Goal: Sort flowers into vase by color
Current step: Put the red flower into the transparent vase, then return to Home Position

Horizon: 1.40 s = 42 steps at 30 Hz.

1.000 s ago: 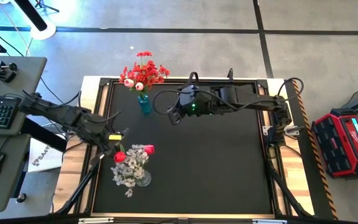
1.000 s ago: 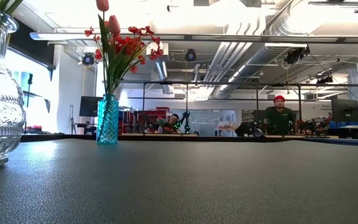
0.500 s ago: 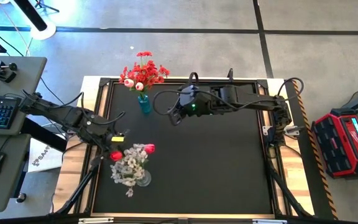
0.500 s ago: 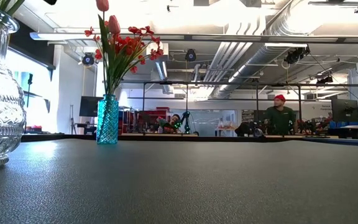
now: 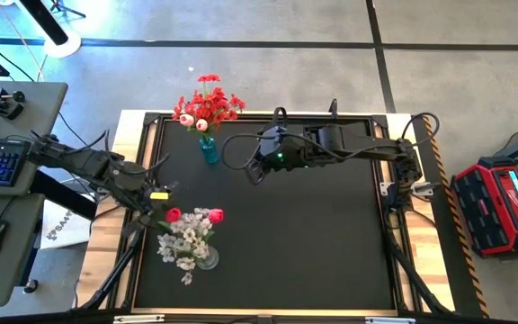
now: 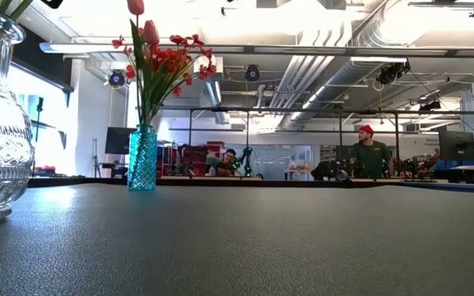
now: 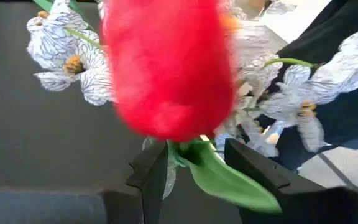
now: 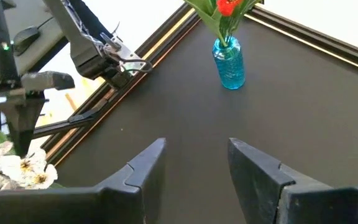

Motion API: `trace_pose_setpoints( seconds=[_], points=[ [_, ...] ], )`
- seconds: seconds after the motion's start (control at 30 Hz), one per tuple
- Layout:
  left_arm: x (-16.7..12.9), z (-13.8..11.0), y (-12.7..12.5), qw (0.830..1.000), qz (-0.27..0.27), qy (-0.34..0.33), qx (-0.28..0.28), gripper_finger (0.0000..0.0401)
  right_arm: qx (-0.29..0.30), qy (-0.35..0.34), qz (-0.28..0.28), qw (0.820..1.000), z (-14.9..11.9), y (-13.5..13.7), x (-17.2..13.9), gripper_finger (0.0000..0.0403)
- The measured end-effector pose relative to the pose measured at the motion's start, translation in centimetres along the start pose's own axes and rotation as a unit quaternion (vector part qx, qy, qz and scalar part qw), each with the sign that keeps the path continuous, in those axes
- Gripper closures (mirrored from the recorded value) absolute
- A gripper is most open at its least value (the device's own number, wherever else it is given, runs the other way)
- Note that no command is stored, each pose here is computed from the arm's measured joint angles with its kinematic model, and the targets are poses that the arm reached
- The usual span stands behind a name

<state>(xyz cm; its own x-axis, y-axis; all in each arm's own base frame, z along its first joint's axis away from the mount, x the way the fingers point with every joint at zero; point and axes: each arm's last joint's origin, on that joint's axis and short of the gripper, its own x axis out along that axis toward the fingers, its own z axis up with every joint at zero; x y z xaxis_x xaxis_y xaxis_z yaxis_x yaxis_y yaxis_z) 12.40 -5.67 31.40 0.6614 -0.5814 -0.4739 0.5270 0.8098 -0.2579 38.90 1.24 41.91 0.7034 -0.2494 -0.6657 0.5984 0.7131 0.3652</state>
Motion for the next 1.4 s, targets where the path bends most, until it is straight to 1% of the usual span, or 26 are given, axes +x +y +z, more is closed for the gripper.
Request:
trace_pose_setpoints(
  seconds=[0.07,0.2,0.33,0.4,0.5,0.6,0.67,0.77,0.87,0.97,1.03,1.1,1.2,1.23,1.27,1.3,1.33,1.4],
  points=[
    [-0.4,-0.1,-0.1,1.0,0.0,-0.003,-0.007,0.0253,-0.002,0.002,0.003,1.0,-0.1,0.1,0.0,0.0247],
    [-1.2,-0.8,-0.2,0.999,0.021,0.007,-0.036,0.0253,-0.006,-0.003,0.011,1.0,0.0,0.3,-0.1,0.0247],
    [-2.1,-1.4,-0.3,0.998,0.037,0.011,-0.049,0.0253,-0.014,-0.021,0.047,0.999,0.4,0.9,-0.2,0.0247],
    [-2.4,-1.5,-0.4,0.998,0.037,0.005,-0.058,0.0253,-0.021,-0.026,0.071,0.997,0.7,1.2,-0.3,0.0247],
    [-2.5,-1.4,-0.4,0.997,0.035,-0.001,-0.07,0.0253,-0.026,-0.032,0.093,0.995,0.9,1.5,-0.4,0.0247],
    [-2.7,-1.4,-0.6,0.997,0.025,0.011,-0.07,0.0253,-0.03,-0.03,0.101,0.994,1.0,1.5,-0.5,0.0247],
    [-3.3,-1.3,-0.8,0.998,0.026,0.031,-0.056,0.0253,-0.032,-0.031,0.105,0.993,1.0,1.5,-0.7,0.0247],
    [-4.8,-0.7,-1.2,0.997,0.051,0.042,-0.042,0.0253,-0.03,-0.032,0.125,0.991,1.4,1.4,-1.4,0.0247],
    [-6.7,0.0,-1.8,0.995,0.078,0.043,-0.035,0.0253,-0.033,-0.041,0.157,0.986,1.9,1.4,-2.2,0.0247],
    [-8.8,0.5,-2.2,0.989,0.135,0.041,-0.035,0.0259,-0.05,-0.066,0.19,0.978,2.6,1.6,-3.4,0.0249],
    [-10.0,0.8,-2.3,0.984,0.174,0.024,-0.041,0.027,-0.067,-0.08,0.197,0.975,2.7,1.5,-4.5,0.026],
    [-10.9,0.9,-2.4,0.978,0.203,-0.008,-0.041,0.0288,-0.089,-0.095,0.194,0.972,2.8,1.4,-5.4,0.0284],
    [-12.5,0.9,-2.8,0.973,0.219,-0.071,-0.034,0.0327,-0.147,-0.101,0.187,0.966,2.5,1.3,-6.6,0.0346],
    [-13.0,0.6,-2.9,0.972,0.217,-0.089,-0.033,0.0344,-0.157,-0.106,0.183,0.965,2.5,1.2,-6.9,0.0371],
    [-13.5,0.1,-3.0,0.971,0.215,-0.103,-0.032,0.0362,-0.161,-0.113,0.178,0.964,2.5,1.0,-7.5,0.0386],
    [-14.1,-0.4,-3.2,0.97,0.212,-0.117,-0.032,0.0379,-0.167,-0.118,0.173,0.964,2.5,0.9,-7.9,0.0393],
    [-14.6,-0.9,-3.3,0.968,0.209,-0.132,-0.036,0.039,-0.168,-0.124,0.165,0.964,2.5,0.6,-8.4,0.039],
    [-15.6,-2.0,-3.4,0.961,0.209,-0.171,-0.054,0.0392,-0.174,-0.124,0.135,0.967,2.2,0.1,-9.3,0.0385]
  ],
)
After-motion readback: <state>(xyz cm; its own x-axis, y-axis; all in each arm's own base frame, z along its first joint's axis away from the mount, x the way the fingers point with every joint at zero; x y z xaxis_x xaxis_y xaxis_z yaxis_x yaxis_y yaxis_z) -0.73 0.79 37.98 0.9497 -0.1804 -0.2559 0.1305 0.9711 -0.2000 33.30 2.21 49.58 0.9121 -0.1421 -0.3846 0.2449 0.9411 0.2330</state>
